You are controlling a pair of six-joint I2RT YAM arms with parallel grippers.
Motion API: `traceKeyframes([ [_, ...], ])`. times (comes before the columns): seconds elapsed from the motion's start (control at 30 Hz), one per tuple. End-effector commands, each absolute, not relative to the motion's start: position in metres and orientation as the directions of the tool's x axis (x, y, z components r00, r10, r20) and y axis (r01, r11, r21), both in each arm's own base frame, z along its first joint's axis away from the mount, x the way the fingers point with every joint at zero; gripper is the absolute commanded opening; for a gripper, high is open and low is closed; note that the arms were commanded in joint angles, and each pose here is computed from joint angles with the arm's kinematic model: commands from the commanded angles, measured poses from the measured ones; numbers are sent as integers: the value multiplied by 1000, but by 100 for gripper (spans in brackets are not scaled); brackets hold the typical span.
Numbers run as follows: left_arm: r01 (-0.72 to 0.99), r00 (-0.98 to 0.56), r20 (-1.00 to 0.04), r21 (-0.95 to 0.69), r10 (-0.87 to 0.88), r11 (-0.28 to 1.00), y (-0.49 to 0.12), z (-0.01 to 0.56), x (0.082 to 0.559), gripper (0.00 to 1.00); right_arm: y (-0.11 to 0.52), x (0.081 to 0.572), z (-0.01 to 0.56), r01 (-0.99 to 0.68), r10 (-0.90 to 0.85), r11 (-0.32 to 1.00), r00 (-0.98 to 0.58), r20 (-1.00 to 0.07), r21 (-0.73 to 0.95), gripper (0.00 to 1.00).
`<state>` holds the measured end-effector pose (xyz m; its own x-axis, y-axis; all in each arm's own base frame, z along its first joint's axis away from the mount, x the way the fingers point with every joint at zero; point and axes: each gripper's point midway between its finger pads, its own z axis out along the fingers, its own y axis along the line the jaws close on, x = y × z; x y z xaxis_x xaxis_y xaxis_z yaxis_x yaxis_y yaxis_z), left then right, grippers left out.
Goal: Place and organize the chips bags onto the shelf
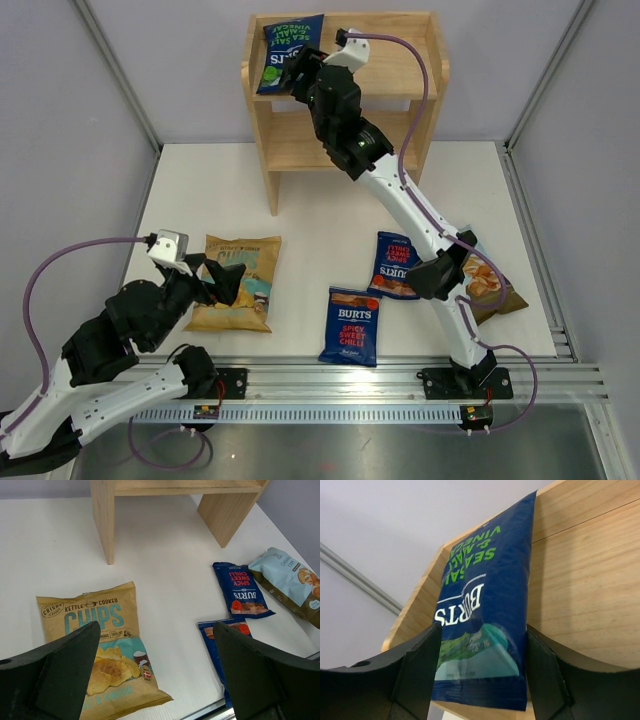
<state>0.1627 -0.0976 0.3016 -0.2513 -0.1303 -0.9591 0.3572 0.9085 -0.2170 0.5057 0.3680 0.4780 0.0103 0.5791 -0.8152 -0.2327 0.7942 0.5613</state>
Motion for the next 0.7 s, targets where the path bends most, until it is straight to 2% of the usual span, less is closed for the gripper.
traceKeyframes([
  [0.0,382,-232,-964,-213,-129,899,-107,308,166,99,333,502,496,-198,532,834,34,-846,516,72],
  [0.2,386,-240,-963,-208,-120,899,-109,305,167,99,326,498,502,-218,519,837,25,-854,502,71],
  [0.4,384,-237,-964,-210,-124,899,-107,306,166,99,329,503,494,-246,502,838,-6,-865,487,47],
  [0.67,384,-233,-964,-212,-128,899,-107,307,166,99,352,512,476,-320,445,841,-48,-894,435,45],
])
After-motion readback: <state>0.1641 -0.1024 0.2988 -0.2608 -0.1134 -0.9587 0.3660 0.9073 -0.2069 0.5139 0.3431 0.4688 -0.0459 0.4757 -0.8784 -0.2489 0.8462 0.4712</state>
